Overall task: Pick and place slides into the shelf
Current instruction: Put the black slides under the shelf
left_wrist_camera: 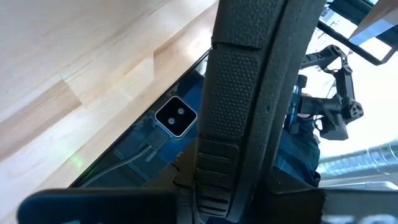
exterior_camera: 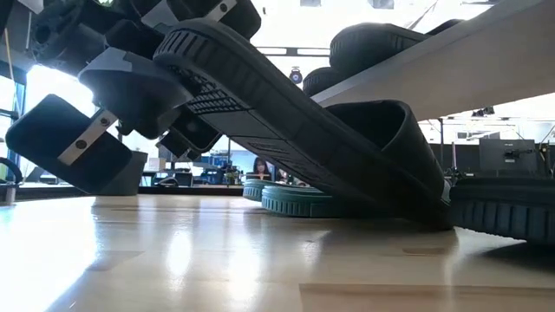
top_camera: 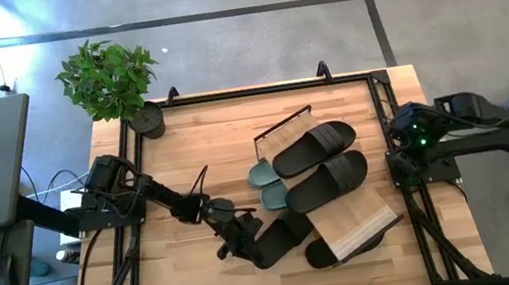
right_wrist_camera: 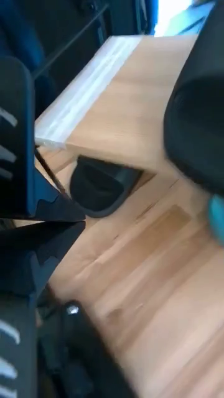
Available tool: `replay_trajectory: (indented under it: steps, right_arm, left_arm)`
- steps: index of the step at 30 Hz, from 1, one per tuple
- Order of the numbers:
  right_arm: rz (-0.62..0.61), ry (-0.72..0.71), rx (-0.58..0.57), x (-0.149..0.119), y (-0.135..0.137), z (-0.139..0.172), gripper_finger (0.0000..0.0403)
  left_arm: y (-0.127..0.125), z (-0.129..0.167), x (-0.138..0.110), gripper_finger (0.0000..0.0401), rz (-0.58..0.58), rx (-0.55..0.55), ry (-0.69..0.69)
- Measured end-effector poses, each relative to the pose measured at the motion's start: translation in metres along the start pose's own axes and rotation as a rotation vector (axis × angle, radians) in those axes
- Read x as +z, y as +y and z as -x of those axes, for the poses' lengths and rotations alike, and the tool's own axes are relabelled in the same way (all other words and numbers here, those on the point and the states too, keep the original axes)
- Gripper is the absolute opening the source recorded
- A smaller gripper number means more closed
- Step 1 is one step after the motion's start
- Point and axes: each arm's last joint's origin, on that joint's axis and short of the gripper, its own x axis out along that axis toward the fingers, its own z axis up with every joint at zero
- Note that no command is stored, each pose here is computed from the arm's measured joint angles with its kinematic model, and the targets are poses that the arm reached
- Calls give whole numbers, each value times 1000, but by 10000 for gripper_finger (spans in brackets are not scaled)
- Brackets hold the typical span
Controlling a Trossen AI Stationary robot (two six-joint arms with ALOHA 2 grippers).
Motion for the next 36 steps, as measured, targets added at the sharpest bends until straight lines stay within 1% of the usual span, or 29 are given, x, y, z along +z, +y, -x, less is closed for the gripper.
replay_trajectory:
  steps: [2, 5, 7, 10, 12, 16, 21, 24, 27, 30, 33, 36]
  right_arm:
    - [46, -26, 20, 4, 5, 0, 0]
    - [126, -55, 92, 12, 19, -3, 0]
    - [178, -29, 82, 17, 27, -9, 0]
    - [268, 47, -25, 16, 35, -22, 0]
    - [342, 65, -78, 12, 39, -27, 0]
    - [480, 25, -116, 1, 48, -32, 0]
    - [601, 63, -242, -16, 52, -42, 0]
    - [671, 87, -278, -26, 60, -52, 0]
    - [723, 94, -315, -35, 67, -63, 0]
    - [746, 102, -341, -41, 72, -71, 0]
    - [748, 102, -347, -43, 75, -75, 0]
    - [746, 92, -318, -44, 78, -77, 0]
  left_arm:
    - [0, 0, 0, 49, -3, 1, 0]
    - [-1, 1, 2, 49, 0, 6, 14]
    - [-1, 3, 4, 49, 3, 7, 20]
    - [-2, 4, 6, 49, 5, 7, 25]
    - [-3, 5, 7, 49, 4, 7, 28]
    - [-3, 5, 7, 49, -9, 4, 22]
    - [-3, 5, 7, 49, -10, 6, 24]
    - [-3, 5, 7, 49, -10, 6, 24]
    - [-3, 5, 7, 49, -10, 6, 24]
    - [-3, 5, 7, 49, -11, 6, 24]
    - [-3, 5, 7, 49, -10, 3, 17]
    - [-2, 5, 7, 49, -5, 9, 14]
